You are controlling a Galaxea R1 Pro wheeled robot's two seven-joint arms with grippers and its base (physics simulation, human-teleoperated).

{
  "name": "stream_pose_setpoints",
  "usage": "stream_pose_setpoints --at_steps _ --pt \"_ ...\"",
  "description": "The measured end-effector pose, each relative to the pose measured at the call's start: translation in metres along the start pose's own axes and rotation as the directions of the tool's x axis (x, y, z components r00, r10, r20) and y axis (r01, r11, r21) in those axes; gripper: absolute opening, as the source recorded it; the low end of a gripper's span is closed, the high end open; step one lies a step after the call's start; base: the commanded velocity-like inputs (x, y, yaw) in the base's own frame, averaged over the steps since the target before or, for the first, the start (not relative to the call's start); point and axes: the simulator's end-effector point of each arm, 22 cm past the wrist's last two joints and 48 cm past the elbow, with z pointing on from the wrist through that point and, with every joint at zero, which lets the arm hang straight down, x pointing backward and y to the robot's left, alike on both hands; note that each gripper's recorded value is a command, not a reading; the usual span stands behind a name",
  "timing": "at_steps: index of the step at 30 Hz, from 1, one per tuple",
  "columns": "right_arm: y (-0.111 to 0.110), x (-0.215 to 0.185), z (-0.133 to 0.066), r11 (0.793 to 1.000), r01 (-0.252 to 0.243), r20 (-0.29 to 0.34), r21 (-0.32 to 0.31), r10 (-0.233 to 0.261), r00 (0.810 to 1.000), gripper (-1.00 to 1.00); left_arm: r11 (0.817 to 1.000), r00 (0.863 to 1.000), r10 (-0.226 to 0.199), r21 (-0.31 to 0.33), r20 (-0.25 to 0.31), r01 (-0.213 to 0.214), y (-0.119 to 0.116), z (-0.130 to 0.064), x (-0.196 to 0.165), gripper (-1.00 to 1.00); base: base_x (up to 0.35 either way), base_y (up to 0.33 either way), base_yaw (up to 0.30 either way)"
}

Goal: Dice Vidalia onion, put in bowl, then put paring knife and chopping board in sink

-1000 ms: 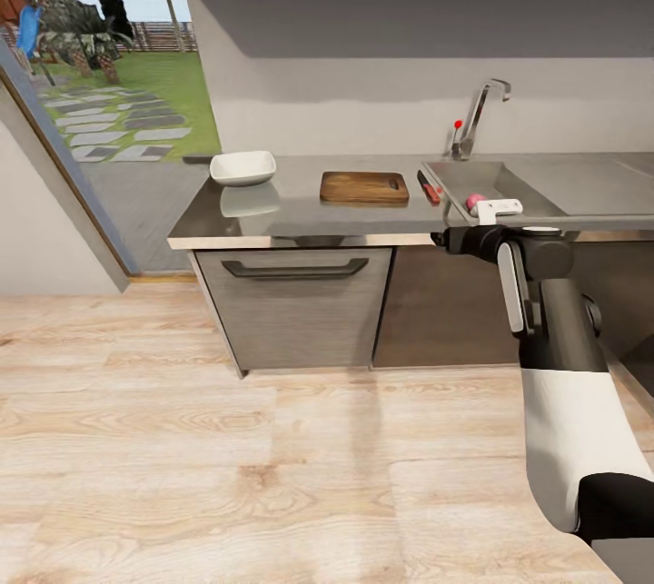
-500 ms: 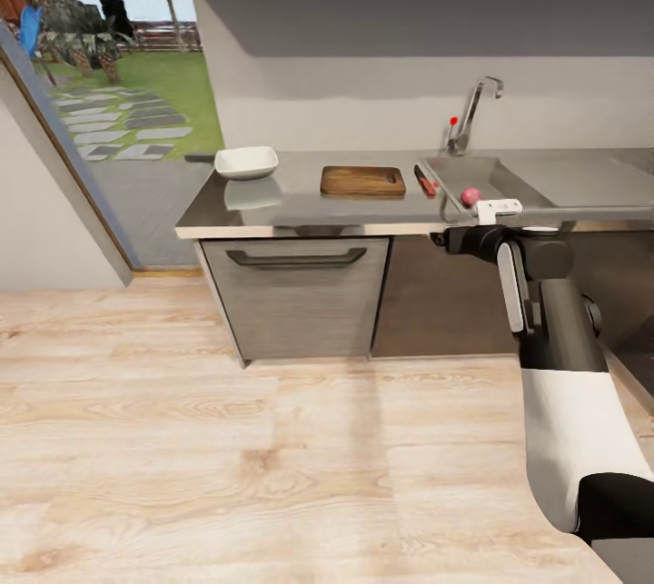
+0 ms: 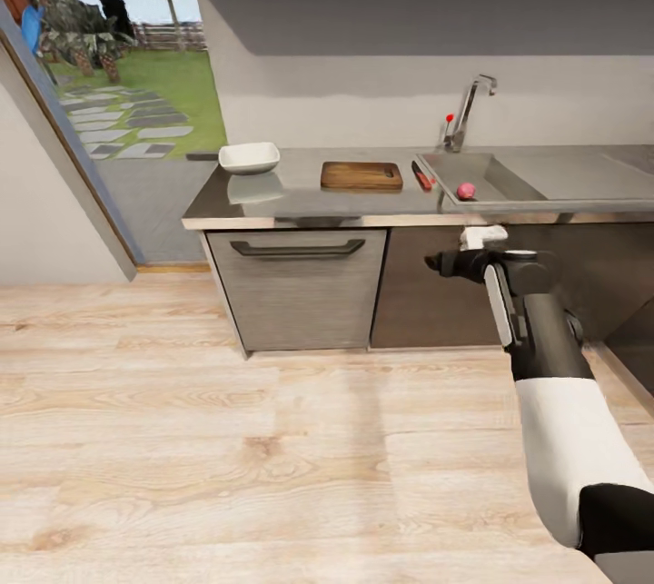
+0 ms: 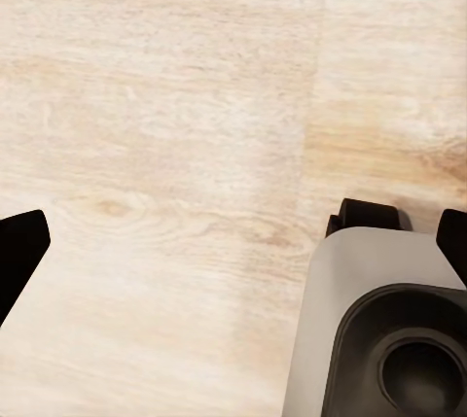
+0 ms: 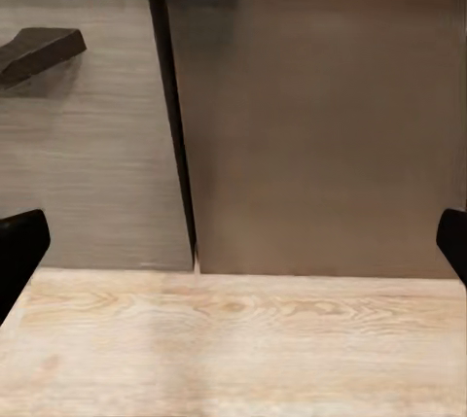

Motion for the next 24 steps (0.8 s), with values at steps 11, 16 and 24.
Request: stream_pose_setpoints --at_steps 11,16,24 --pt "0.001 0.139 0.077 0.999 0.022 -0.093 -0.035 -0.026 0.995 1.00 1.000 1.000 -0.001 0.000 0.000 0.001 0.000 0.000 0.000 1.00 0.000 0.000 0.000" --pt "0.005 0.184 0.088 0.998 0.025 -0.116 -0.050 -0.031 0.993 1.00 1.000 1.000 0.000 0.000 0.000 0.000 0.000 0.000 0.000 1.00 0.000 0.000 0.000" --pt "0.012 0.254 0.093 0.997 0.024 -0.158 -0.074 -0.035 0.987 1.00 1.000 1.000 0.000 -0.001 0.000 0.000 0.000 0.000 0.000 1.00 0.000 0.000 0.000"
